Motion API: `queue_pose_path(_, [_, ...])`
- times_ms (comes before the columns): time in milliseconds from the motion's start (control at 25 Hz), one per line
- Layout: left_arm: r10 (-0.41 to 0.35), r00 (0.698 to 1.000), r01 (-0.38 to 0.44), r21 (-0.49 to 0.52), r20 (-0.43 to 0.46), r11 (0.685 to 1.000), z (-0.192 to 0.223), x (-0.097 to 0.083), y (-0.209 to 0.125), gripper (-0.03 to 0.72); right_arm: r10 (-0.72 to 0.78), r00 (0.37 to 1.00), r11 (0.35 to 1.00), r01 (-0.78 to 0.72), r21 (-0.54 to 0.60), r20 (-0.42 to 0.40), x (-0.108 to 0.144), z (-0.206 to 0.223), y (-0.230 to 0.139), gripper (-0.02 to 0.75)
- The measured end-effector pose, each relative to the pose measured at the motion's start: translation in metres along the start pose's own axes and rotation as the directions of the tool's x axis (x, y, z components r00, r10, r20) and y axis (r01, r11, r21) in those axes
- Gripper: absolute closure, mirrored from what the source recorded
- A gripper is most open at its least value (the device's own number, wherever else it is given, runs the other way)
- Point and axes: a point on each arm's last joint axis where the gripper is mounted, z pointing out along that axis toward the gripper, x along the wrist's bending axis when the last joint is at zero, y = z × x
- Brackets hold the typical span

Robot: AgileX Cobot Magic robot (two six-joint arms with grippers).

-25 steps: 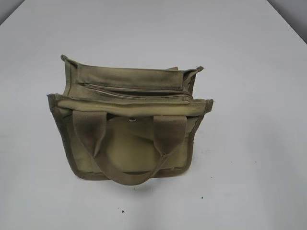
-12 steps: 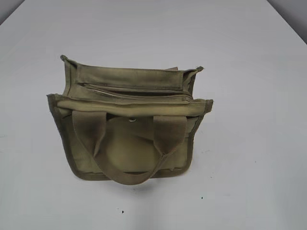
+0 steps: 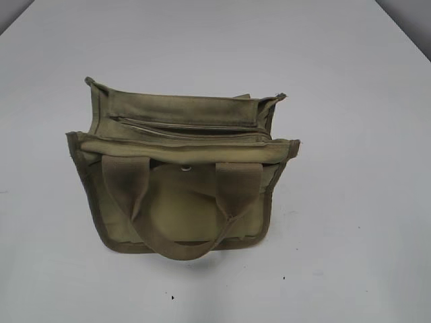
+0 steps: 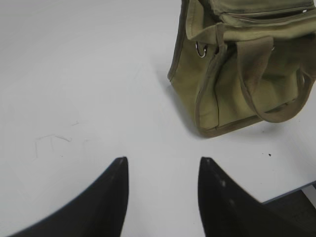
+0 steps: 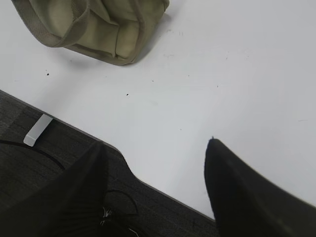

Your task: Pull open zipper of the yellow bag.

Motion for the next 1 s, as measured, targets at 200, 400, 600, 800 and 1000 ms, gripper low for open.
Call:
queue_pose_path(200, [0.003,1.000,-0.003,-0.003,-0.001,1.000,0.0000,0.0001,0.0003,0.342,0.000,1.000,1.000,0.000,-0.001,0.000,0.0000,0.0000,0.0001,0.256])
queue_pose_path(400, [0.004,1.000,-0.004,-0.005,-0.001,1.000,0.0000,0.0001,0.0004,0.344,0.000,1.000,1.000,0.000,-0.001,0.000,0.0000,0.0000,0.0001,0.256])
queue_pose_path(600, [-0.021,0.998,0.021,-0.004,-0.053,1.000,-0.0001,-0.0004,0.0005,0.375,0.052,0.996,0.999,-0.052,0.000,0.073,-0.0011,0.0007,0.0006,0.256])
queue_pose_path(800, [-0.093,0.974,0.094,-0.008,-0.205,0.996,-0.0004,-0.0018,0.0004,0.403,0.189,0.946,0.981,-0.191,-0.018,0.265,-0.0044,0.0021,0.0016,0.256])
queue_pose_path(1000, [-0.115,0.961,0.116,-0.011,-0.251,0.993,-0.0004,-0.0023,0.0004,0.407,0.239,0.907,0.971,-0.228,-0.072,0.346,-0.0024,-0.0019,-0.0007,0.256])
